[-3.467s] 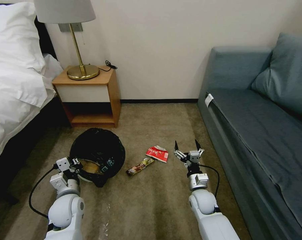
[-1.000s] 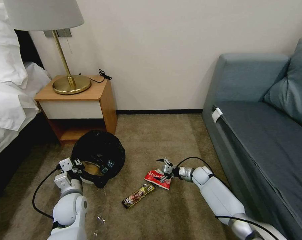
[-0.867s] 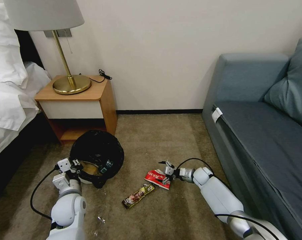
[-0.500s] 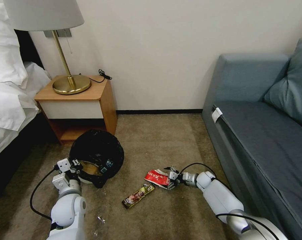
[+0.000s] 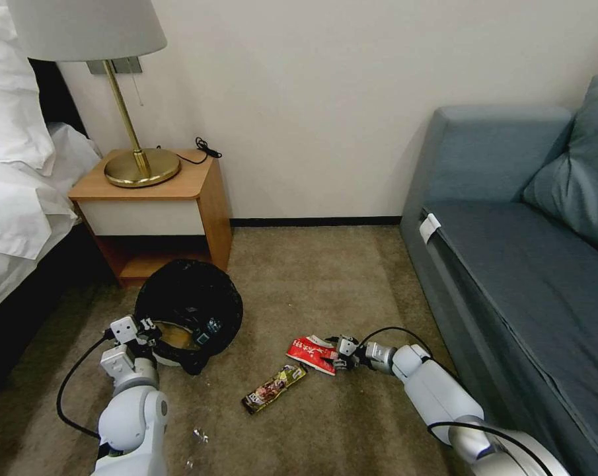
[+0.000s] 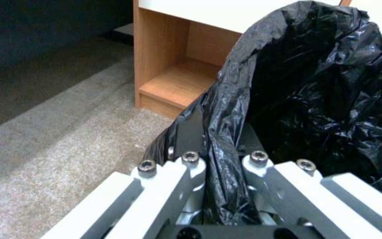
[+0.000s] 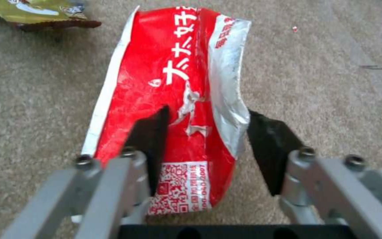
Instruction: Pick up the trash bin, then pick up the garbage on the floor and place it into the trash bin.
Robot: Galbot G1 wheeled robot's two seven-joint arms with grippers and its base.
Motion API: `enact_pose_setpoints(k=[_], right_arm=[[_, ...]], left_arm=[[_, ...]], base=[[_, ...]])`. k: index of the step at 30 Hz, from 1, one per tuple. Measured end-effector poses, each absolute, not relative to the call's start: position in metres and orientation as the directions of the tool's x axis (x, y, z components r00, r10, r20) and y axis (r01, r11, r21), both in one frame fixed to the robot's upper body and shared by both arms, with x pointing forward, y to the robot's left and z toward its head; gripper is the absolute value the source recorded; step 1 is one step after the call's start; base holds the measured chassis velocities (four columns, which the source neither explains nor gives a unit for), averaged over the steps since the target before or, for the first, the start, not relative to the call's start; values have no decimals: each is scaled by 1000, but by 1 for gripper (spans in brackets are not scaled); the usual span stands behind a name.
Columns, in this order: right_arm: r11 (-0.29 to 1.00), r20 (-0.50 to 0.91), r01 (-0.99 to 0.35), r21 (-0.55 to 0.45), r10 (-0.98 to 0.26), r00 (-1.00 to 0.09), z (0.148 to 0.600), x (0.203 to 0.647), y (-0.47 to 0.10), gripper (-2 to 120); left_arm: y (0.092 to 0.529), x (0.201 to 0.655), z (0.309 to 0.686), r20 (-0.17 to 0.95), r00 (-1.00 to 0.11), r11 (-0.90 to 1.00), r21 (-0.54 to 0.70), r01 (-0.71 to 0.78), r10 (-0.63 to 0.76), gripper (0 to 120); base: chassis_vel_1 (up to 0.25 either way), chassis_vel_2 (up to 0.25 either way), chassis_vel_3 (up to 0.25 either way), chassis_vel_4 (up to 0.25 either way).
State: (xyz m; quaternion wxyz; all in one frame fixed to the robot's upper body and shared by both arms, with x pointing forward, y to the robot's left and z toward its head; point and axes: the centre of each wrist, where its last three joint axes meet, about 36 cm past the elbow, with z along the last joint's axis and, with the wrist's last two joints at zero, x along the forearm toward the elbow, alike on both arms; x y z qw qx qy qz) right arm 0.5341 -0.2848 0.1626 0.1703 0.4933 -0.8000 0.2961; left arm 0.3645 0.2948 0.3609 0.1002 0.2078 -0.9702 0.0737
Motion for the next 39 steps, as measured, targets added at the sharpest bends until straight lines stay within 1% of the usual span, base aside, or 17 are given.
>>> enact_pose_setpoints(k=[2,3,7,9,12,19,22,23,24,26,27,29,30,33,35,37,39], right_arm=[[340,564,-890,-303,-689,-456,160,530,-285,32],[340,564,-890,-303,-689,-456,160,530,-285,32],[341,565,-891,-301,-688,-455,159,528,-286,20],[344,560,-889,-303,-691,-458,159,527,-285,5],[346,558,-888,-302,-692,-459,159,526,-285,0],[367,539,-880,-301,-696,-474,159,524,-285,0],[406,484,-856,-320,-707,-516,171,533,-285,0],[440,430,-833,-334,-716,-550,185,543,-282,0],[440,430,-833,-334,-716,-550,185,543,-282,0],[521,307,-779,-349,-722,-620,212,559,-273,0],[521,307,-779,-349,-722,-620,212,559,-273,0],[598,159,-710,-372,-713,-683,247,575,-256,0],[598,159,-710,-372,-713,-683,247,575,-256,0],[676,-17,-611,-412,-676,-736,292,588,-217,0],[677,-21,-610,-412,-676,-737,292,588,-216,0],[695,-121,-580,-424,-678,-725,317,584,-171,0],[697,-144,-582,-419,-684,-715,324,580,-155,0]], left_arm=[[295,364,361,226,-893,903,-102,-418,-388,4],[295,364,361,226,-893,903,-102,-418,-388,4],[295,365,362,222,-895,903,-105,-418,-388,4],[294,366,363,218,-896,903,-107,-416,-387,4],[294,366,363,219,-896,903,-108,-416,-387,4],[291,366,361,225,-896,904,-110,-414,-383,4],[291,368,362,222,-896,903,-112,-415,-384,4],[289,370,362,222,-896,903,-115,-415,-384,4],[289,370,362,222,-896,903,-115,-415,-384,4],[286,371,360,228,-898,905,-116,-410,-377,4],[286,371,360,228,-898,905,-116,-410,-377,4],[282,374,358,234,-898,907,-115,-406,-372,4],[282,374,358,234,-898,907,-115,-406,-372,4],[276,377,358,234,-902,910,-119,-397,-363,4],[276,377,358,234,-902,910,-119,-397,-363,4],[274,378,358,235,-903,912,-120,-393,-359,4],[274,378,358,235,-903,911,-119,-394,-360,4]], base=[[0,0,0,0],[0,0,0,0],[0,0,0,0],[0,0,0,0],[0,0,0,0],[0,0,0,0],[0,0,0,0],[0,0,0,0],[0,0,0,0],[0,0,0,0],[0,0,0,0],[0,0,0,0],[0,0,0,0],[0,0,0,0],[0,0,0,0],[0,0,0,0],[0,0,0,0]])
